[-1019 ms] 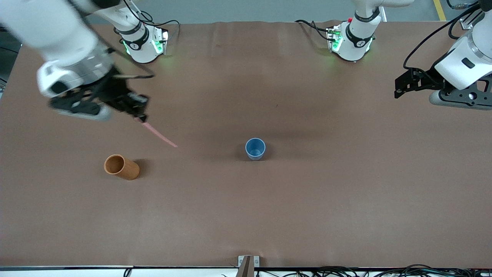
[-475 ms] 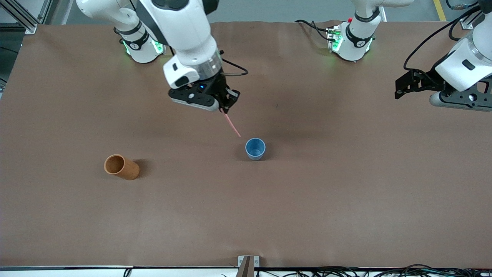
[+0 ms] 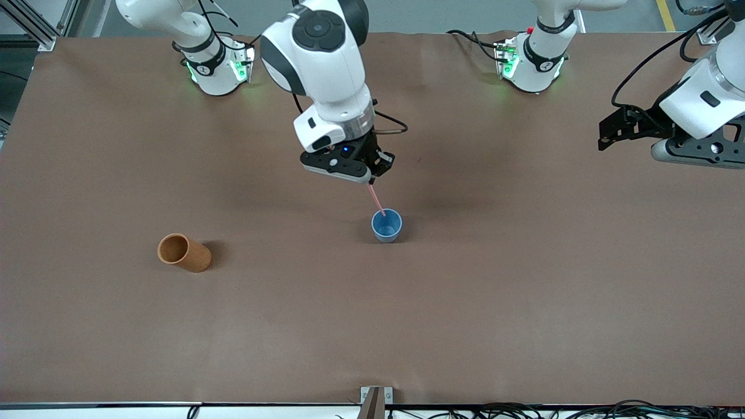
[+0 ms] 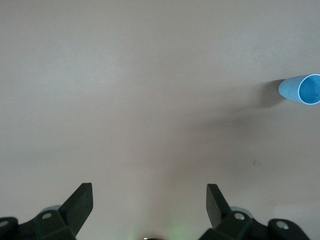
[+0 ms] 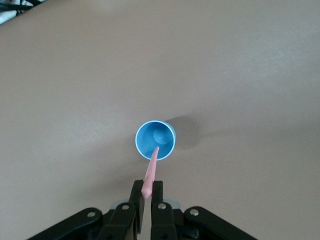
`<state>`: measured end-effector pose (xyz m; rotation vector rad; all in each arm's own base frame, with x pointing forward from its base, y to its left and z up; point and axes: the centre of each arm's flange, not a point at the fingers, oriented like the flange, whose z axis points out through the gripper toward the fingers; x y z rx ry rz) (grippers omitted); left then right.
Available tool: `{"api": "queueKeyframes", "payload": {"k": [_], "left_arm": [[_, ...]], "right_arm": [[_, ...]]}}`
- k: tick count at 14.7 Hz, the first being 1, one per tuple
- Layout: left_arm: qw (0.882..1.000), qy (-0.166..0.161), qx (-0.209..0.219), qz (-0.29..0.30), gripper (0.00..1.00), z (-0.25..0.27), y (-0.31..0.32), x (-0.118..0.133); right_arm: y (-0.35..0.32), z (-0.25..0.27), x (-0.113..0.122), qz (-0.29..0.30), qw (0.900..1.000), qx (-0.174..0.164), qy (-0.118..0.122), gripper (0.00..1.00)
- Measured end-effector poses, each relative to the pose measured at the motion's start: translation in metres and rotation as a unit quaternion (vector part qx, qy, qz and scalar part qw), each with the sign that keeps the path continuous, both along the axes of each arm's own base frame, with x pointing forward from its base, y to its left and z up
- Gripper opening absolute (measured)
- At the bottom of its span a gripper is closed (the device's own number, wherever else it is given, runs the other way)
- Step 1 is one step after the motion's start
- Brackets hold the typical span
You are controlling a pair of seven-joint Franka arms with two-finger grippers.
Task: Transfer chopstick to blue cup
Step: 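Carry the pink chopstick over the blue cup and lower it in, then open the right gripper to release the chopstick into the blue cup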
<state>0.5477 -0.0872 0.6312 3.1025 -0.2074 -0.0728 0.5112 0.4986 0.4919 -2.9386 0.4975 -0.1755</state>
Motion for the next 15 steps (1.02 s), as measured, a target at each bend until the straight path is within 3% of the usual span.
{"api": "queueKeyframes", "payload": {"k": [7, 11, 15], "left_arm": [[1.000, -0.003, 0.008, 0.000, 1.00, 0.000, 0.002, 0.001], [1.000, -0.003, 0.008, 0.000, 1.00, 0.001, 0.002, 0.001], [1.000, -0.004, 0.008, 0.000, 1.00, 0.001, 0.002, 0.001]], "right_arm": [[0.019, -0.056, 0.003, 0.020, 0.999, -0.043, -0.010, 0.10], [0.039, -0.100, 0.000, 0.039, 0.998, -0.050, -0.020, 0.11], [0.042, -0.100, 0.005, 0.041, 0.997, -0.051, -0.035, 0.47]]}}
